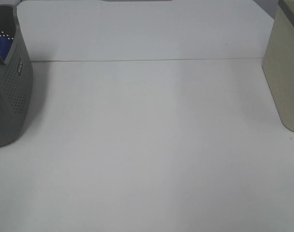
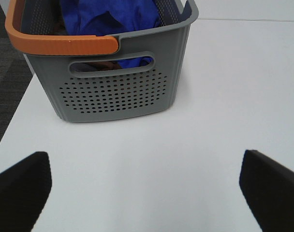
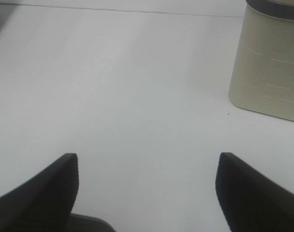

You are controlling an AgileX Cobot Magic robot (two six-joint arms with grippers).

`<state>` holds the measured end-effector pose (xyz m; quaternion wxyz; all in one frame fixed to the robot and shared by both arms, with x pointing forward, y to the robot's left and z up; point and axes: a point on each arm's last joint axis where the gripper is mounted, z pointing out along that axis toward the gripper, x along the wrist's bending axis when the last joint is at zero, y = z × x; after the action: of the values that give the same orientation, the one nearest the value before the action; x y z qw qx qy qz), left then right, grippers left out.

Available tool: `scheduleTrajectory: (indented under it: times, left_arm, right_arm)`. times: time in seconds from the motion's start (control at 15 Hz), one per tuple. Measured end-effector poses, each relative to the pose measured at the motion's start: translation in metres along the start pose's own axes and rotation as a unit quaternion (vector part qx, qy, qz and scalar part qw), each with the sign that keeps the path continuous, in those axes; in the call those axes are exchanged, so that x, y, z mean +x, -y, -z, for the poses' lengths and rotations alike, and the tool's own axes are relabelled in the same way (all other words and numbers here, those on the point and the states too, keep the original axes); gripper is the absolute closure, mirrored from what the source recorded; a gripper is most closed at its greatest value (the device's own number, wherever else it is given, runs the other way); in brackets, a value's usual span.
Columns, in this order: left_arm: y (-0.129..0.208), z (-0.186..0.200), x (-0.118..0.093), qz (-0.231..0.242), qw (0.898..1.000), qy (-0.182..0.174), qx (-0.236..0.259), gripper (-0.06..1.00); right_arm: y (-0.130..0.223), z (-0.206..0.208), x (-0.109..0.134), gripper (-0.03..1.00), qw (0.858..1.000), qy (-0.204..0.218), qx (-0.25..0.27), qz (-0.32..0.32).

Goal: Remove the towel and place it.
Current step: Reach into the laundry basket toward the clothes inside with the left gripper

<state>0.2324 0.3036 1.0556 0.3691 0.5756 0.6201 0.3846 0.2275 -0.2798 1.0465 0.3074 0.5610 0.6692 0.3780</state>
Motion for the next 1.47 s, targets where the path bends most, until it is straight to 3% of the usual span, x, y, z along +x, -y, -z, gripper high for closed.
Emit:
scheduleTrajectory:
  times: [0.27, 0.47, 1.0, 1.07, 1.2, 1.27, 1.47]
  left_arm:
    - [0.0, -0.001, 0.0, -0.025, 1.0, 0.001, 0.003, -0.04]
    - [-0.01, -0.01, -0.002, -0.062, 0.997, 0.009, 0.038, -0.04]
    - [-0.102, -0.04, -0.006, -0.187, 0.977, 0.03, 0.103, -0.04]
    - [-0.134, -0.05, -0.008, -0.229, 0.963, 0.041, 0.137, -0.04]
    - [-0.165, -0.067, -0.008, -0.272, 0.944, 0.056, 0.18, -0.04]
    - [-0.171, -0.071, -0.009, -0.28, 0.94, 0.059, 0.185, -0.04]
    - [-0.211, -0.114, -0.011, -0.339, 0.916, 0.078, 0.201, -0.04]
  right_arm:
    - [0.0, 0.0, 0.0, 0.2, 1.0, 0.0, 0.0, 0.0]
    - [0.0, 0.0, 0.0, 0.2, 1.0, 0.0, 0.0, 0.0]
    - [0.0, 0.0, 0.0, 0.2, 1.0, 0.0, 0.0, 0.0]
    - [0.0, 0.0, 0.0, 0.2, 1.0, 0.0, 0.0, 0.0]
    - [0.0, 0.0, 0.0, 0.2, 1.0, 0.0, 0.0, 0.0]
    - [0.0, 0.0, 0.0, 0.2, 1.0, 0.0, 0.0, 0.0]
    - [0.0, 0.0, 0.0, 0.2, 1.0, 0.0, 0.0, 0.0]
